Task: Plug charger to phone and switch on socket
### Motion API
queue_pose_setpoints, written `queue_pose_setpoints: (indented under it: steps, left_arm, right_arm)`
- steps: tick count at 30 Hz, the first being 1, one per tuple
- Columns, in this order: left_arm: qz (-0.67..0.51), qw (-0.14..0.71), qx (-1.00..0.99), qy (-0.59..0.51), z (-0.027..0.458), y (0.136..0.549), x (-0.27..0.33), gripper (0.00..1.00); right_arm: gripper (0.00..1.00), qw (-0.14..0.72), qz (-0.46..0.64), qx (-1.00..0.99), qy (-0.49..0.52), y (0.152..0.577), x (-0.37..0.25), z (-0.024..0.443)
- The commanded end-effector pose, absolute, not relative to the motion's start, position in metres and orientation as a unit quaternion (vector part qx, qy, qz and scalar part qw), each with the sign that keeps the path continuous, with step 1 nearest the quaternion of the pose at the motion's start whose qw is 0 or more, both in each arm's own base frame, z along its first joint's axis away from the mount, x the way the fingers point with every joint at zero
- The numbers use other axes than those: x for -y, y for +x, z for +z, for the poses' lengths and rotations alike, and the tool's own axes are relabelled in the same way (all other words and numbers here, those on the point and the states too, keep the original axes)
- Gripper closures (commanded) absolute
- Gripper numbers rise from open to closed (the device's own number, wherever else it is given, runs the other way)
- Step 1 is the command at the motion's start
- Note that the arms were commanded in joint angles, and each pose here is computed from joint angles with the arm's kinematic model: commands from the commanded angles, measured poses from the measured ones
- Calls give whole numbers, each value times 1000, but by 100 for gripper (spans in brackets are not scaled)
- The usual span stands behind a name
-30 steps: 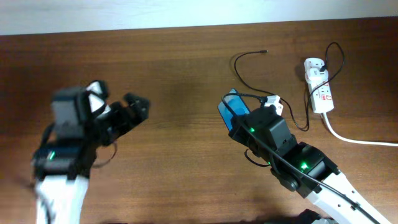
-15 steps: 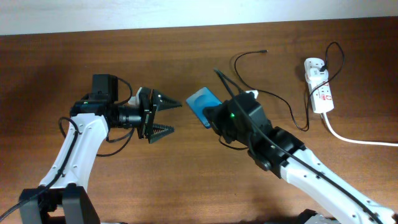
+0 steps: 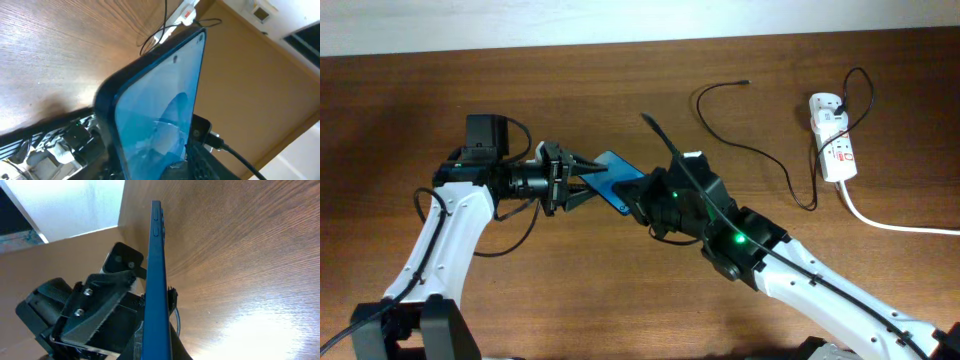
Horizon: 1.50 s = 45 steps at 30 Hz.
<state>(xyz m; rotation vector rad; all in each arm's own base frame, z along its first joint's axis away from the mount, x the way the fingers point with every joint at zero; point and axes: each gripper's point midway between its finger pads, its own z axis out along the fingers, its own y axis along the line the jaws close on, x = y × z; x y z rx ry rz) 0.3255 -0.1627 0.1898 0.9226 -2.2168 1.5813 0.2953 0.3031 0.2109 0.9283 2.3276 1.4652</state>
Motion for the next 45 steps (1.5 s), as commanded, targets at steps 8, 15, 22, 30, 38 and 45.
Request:
queue_pose_setpoints:
  steps: [8,15,22,30,38,45]
  left_arm:
    - [493,96,787,360,167,337,152,67]
    - [504,107,780,355,172,336,160,71]
    - [506,108,779,355,174,337,162,72]
    - [509,97,776,359,175,344,161,77]
    - [497,98,781,366,171,343,167,92]
    - [505,106,777,362,175,341,169,100]
  right_arm:
    - [96,25,541,-744,392,289,-316,228]
    - [96,10,521,-741,424,292,-322,207]
    - [96,24,528,-728,437,310,-329,197]
    - [96,23,553,-699,452,314,-335,211]
    - [96,28,560,-697,447,312,-341,215]
    - [85,29,542,-704,459,311,-336,204]
